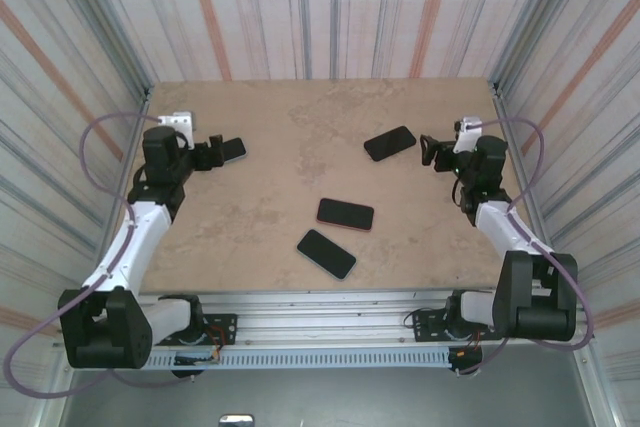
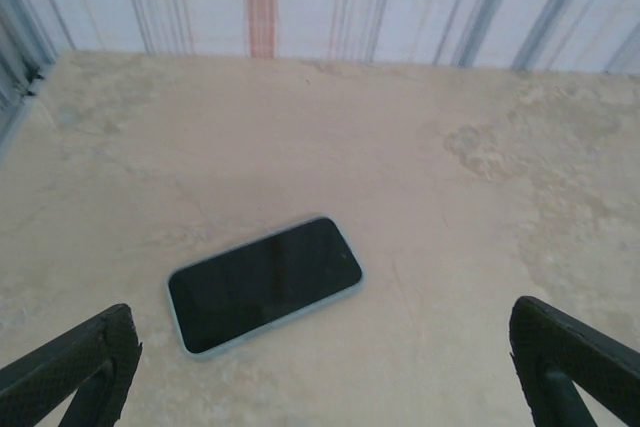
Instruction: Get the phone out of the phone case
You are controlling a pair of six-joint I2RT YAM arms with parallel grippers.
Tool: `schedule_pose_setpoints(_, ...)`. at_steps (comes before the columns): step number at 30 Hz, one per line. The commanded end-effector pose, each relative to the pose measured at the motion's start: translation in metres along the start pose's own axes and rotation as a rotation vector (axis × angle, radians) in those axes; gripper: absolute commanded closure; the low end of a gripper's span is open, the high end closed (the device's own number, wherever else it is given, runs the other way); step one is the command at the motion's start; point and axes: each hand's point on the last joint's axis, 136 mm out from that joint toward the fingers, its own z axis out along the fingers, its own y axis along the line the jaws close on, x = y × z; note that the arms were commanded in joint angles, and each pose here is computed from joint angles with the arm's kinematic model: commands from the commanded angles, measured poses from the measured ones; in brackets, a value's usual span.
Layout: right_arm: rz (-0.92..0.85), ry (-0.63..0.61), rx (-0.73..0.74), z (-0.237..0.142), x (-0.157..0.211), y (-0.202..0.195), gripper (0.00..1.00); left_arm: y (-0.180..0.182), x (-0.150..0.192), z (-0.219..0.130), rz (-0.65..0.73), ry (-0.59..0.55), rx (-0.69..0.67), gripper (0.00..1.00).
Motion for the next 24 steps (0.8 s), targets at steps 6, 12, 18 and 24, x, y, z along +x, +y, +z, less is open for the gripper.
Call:
schedule_pose_setpoints(6,-0.046,0.194,-0.304,-0.008,0.007,0.090,0.01,-0.032,0.033,-0.009,0.304,0.328,0.238,0.01)
schedule_pose_setpoints(12,-0.062,0.248,-0.482,-0.013,0.016,0.144,0.01,-0.030,0.036,0.017,0.421,0.362,0.416,0.01)
schedule_pose_setpoints(18,-0.075,0.284,-0.574,-0.012,0.023,0.180,0.01,-0.015,0.043,0.053,0.506,0.343,0.518,0.01)
schedule_pose_setpoints(24,-0.075,0.309,-0.605,-0.010,0.026,0.192,0.01,0.010,0.048,0.089,0.623,0.378,0.481,0.01)
